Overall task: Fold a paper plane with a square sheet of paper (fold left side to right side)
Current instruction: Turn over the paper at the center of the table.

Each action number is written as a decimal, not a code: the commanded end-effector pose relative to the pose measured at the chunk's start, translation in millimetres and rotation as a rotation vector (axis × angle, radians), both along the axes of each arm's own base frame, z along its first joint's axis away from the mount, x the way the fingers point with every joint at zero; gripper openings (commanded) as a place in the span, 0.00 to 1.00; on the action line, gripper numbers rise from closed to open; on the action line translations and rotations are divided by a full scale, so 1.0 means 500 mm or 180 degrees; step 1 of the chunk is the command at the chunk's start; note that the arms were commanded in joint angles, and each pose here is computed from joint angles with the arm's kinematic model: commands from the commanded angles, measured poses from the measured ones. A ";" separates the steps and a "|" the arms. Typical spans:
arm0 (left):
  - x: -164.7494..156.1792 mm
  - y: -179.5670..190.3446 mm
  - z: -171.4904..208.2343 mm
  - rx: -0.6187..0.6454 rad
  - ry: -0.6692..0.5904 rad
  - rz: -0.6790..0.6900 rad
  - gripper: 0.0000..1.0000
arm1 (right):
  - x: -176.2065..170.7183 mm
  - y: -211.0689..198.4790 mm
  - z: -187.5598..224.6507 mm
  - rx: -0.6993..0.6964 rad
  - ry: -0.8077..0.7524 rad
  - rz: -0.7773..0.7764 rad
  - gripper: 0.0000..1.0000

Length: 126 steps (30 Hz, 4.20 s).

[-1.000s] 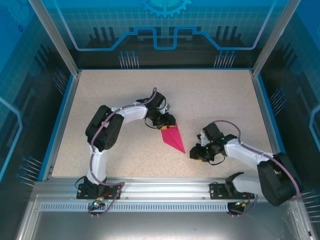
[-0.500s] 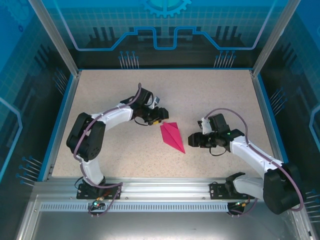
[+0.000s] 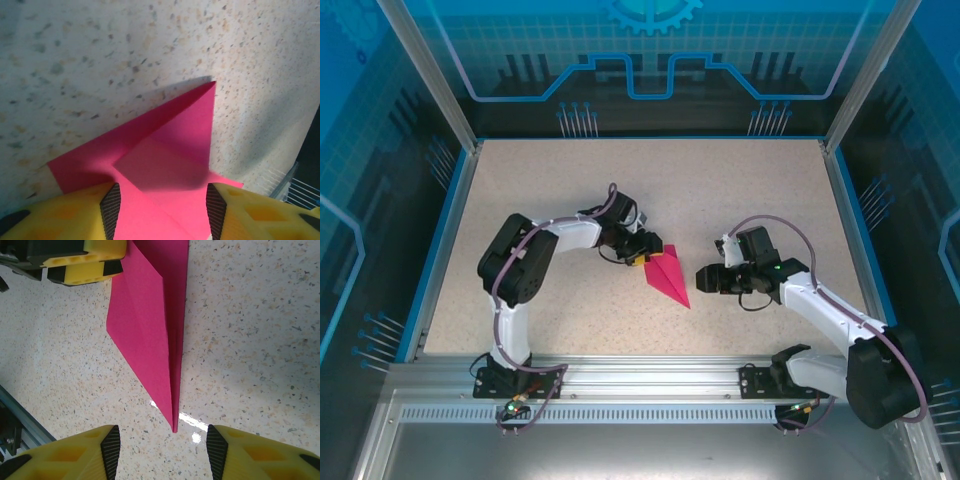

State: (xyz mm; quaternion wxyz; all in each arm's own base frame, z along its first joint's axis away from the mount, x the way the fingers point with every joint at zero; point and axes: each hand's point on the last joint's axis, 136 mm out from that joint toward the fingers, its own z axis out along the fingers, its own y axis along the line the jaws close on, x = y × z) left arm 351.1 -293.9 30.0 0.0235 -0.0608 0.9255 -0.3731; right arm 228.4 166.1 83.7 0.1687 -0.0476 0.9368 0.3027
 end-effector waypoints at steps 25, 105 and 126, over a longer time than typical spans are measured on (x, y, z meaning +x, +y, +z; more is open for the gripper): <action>0.032 -0.040 0.249 -0.0506 -0.0860 -0.0126 0.04 | 0.058 -0.013 0.162 0.1637 -0.0515 0.0039 0.91; -0.125 0.385 0.441 0.1358 -0.2089 0.1327 0.77 | 0.129 0.087 0.094 -0.5318 -0.1098 0.1293 0.12; -0.105 0.332 0.441 0.1148 -0.1990 0.1006 0.82 | -0.014 0.196 -0.003 -0.3620 -0.0378 0.1902 0.75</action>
